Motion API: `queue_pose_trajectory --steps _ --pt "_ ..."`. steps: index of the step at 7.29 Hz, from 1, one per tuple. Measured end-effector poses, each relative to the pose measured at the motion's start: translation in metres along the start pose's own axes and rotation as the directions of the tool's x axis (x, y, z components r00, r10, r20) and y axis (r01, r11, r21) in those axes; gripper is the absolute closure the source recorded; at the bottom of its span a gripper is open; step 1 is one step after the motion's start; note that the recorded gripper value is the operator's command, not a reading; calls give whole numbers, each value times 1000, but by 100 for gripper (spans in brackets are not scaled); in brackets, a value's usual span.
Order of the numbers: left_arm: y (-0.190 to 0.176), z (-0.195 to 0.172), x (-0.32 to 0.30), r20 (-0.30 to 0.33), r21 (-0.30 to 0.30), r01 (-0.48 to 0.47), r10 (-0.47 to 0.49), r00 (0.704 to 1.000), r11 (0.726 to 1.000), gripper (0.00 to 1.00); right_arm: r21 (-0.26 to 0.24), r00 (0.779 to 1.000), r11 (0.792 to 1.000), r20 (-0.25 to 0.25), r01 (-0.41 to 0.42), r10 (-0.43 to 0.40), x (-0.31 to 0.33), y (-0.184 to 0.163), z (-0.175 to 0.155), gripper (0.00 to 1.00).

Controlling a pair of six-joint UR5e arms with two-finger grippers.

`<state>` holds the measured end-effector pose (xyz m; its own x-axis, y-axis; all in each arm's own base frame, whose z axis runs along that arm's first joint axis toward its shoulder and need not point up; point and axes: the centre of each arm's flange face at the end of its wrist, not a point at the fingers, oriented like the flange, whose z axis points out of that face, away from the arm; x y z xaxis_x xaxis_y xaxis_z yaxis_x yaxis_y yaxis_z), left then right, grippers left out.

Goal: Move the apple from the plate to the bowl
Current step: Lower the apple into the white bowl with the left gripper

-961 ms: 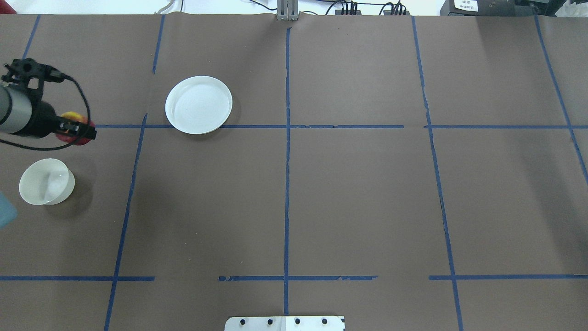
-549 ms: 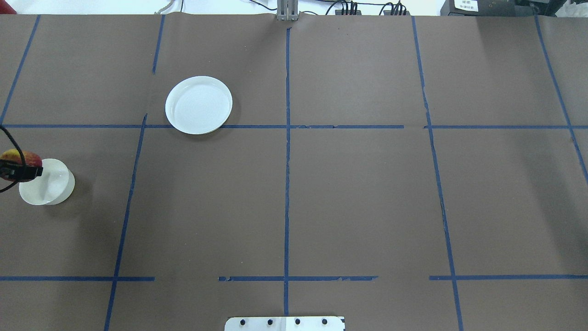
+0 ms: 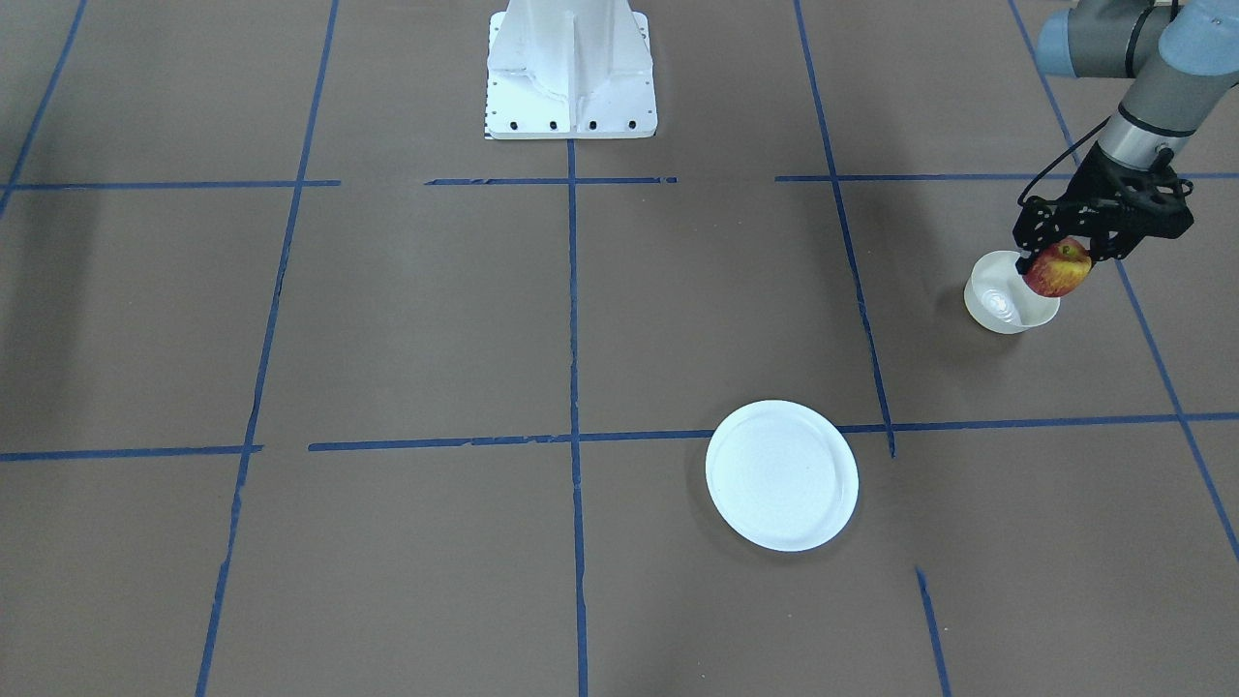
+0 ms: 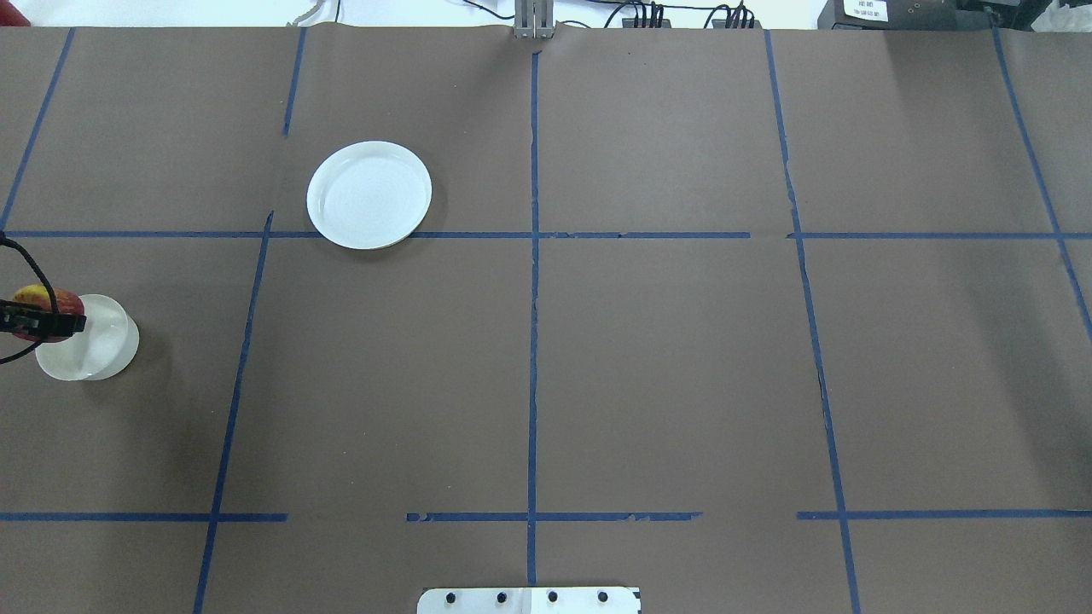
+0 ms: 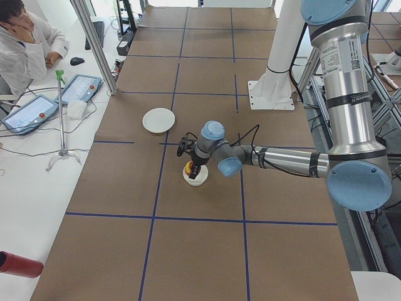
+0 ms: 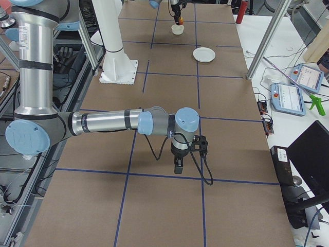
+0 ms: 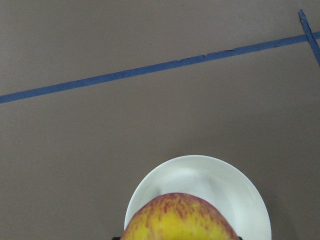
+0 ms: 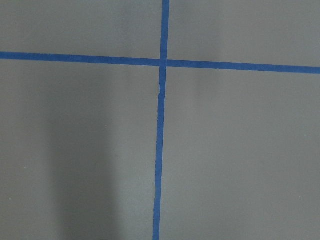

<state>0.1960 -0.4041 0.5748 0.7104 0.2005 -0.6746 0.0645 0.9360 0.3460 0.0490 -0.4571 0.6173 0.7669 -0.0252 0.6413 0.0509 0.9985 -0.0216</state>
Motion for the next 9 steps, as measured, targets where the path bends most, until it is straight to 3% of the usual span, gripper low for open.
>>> queue_pose_trajectory --steps 7,8,9 --pt "9 21 5 1 -46 -4 4 1000 999 100 1 1000 1000 0 0 0 0 0 0 0" --pt "13 24 9 -2 -56 -3 3 1000 998 86 0 1000 1000 0 0 0 0 0 0 0" --pt "15 26 11 -5 -63 -3 2 1000 998 64 0 1000 1000 0 0 0 0 0 0 0"
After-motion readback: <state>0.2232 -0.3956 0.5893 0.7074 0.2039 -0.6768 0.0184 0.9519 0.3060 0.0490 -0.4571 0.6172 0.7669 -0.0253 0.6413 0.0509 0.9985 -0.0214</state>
